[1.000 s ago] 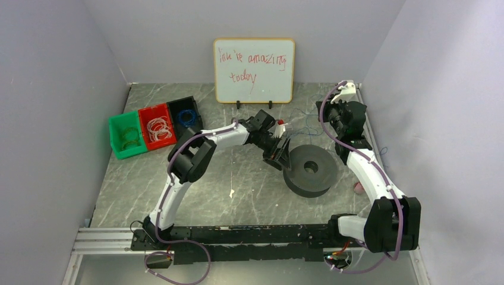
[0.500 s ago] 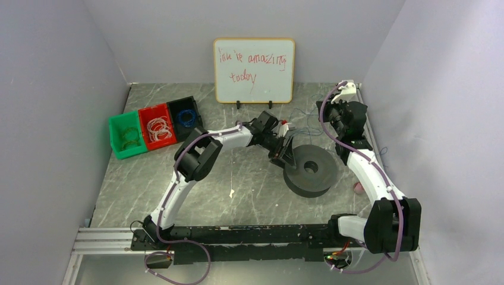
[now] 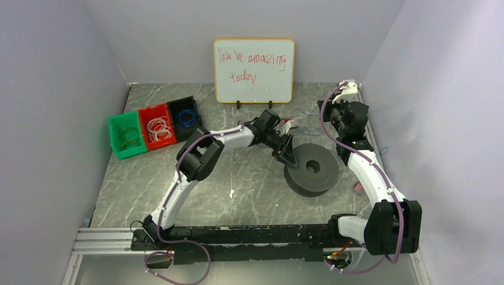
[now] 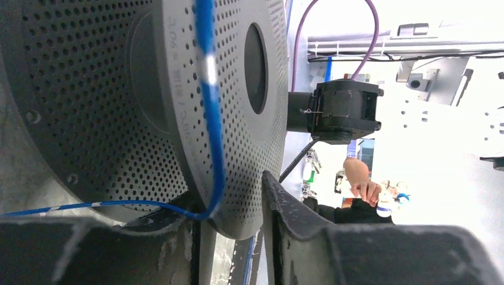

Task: Wrap the cables
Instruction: Pick up the cable reel from the center of the board.

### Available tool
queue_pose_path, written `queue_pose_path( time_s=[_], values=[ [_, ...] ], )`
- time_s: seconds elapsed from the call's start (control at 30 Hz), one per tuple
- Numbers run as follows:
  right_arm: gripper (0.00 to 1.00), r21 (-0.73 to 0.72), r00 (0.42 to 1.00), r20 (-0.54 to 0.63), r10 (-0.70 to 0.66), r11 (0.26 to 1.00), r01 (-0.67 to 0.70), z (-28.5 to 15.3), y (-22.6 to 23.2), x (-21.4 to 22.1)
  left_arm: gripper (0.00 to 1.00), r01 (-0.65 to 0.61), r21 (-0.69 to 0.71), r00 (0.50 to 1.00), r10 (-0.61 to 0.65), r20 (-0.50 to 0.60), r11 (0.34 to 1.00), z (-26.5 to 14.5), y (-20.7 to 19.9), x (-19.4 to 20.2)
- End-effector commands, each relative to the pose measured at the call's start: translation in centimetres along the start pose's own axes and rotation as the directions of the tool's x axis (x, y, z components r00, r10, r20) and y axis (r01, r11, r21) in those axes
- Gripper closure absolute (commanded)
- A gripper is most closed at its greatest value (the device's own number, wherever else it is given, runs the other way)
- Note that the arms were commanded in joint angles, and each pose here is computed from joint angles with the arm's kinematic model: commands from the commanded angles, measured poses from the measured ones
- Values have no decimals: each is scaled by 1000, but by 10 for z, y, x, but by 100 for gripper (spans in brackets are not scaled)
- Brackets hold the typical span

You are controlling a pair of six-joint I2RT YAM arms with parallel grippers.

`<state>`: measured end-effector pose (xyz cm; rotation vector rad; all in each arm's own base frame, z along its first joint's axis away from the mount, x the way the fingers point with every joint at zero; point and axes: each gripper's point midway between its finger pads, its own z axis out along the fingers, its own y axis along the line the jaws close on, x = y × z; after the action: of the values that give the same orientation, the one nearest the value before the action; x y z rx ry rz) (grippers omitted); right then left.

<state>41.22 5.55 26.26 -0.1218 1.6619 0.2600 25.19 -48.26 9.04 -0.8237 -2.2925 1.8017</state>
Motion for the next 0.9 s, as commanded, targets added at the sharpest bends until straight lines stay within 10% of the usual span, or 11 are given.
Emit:
queue_pose_path(
  time_s=[0.0,0.1,0.4,0.87],
  values=[
    [100,7,997,75,-26,1000,25,-5,-2,-27,70,-75,72,997,74,5,995,-1,-27,-11],
    [100,9,997,78,-26,1000,26,-5,-3,-28,96,-77,56,997,77,2,995,-2,-28,-11],
    [100,1,996,82,-24,1000,24,-10,-5,-34,97,-426,-143,905,418,-84,893,-53,-75,7],
    [100,-205,997,69,-29,978,42,-25,36,-59,97,-723,-633,631,640,-439,278,-217,-90,79]
  ],
)
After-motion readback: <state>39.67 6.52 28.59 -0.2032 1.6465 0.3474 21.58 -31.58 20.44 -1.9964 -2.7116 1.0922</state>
